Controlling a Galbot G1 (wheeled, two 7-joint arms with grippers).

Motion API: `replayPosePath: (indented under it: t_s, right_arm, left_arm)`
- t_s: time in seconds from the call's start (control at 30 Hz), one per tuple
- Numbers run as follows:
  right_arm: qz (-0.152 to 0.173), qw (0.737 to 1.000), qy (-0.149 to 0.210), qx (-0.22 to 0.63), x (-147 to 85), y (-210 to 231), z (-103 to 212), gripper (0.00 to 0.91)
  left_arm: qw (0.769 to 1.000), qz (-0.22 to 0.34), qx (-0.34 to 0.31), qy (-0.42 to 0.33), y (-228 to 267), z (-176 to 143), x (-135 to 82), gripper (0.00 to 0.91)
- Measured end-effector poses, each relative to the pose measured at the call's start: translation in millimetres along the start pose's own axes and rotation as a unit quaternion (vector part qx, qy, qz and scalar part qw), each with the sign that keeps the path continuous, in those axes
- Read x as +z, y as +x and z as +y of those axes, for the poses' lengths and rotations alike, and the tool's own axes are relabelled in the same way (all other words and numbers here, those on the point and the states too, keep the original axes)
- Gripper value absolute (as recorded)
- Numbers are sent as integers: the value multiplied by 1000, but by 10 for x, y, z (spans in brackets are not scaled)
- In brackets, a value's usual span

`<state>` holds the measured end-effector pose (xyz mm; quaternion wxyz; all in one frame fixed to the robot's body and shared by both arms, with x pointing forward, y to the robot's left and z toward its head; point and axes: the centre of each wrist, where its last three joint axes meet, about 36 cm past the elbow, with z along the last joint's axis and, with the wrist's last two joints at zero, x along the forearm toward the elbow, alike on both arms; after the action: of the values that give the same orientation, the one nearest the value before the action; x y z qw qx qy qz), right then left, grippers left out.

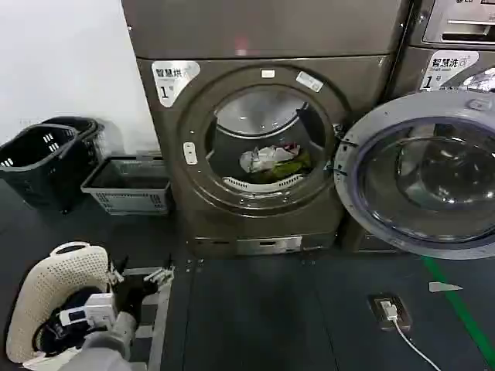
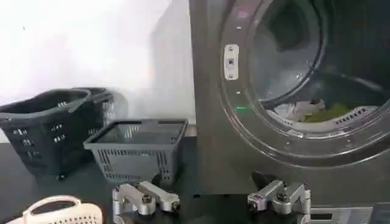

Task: Grasp the clothes from the dryer.

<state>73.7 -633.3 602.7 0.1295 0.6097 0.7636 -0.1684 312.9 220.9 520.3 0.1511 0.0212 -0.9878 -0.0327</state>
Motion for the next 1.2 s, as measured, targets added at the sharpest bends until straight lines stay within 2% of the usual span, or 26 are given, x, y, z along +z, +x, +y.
replayPosePath:
  t_s: [0.37, 1.2]
  right_arm:
    - [-11, 1000, 10, 12, 70, -22, -71, 907]
    - [-8, 1000, 20, 23, 128, -56, -132, 907]
  left_arm:
    - [1000, -2, 2, 1, 2, -13, -8, 907]
    - [1000, -4, 3, 3, 24, -9, -20, 907]
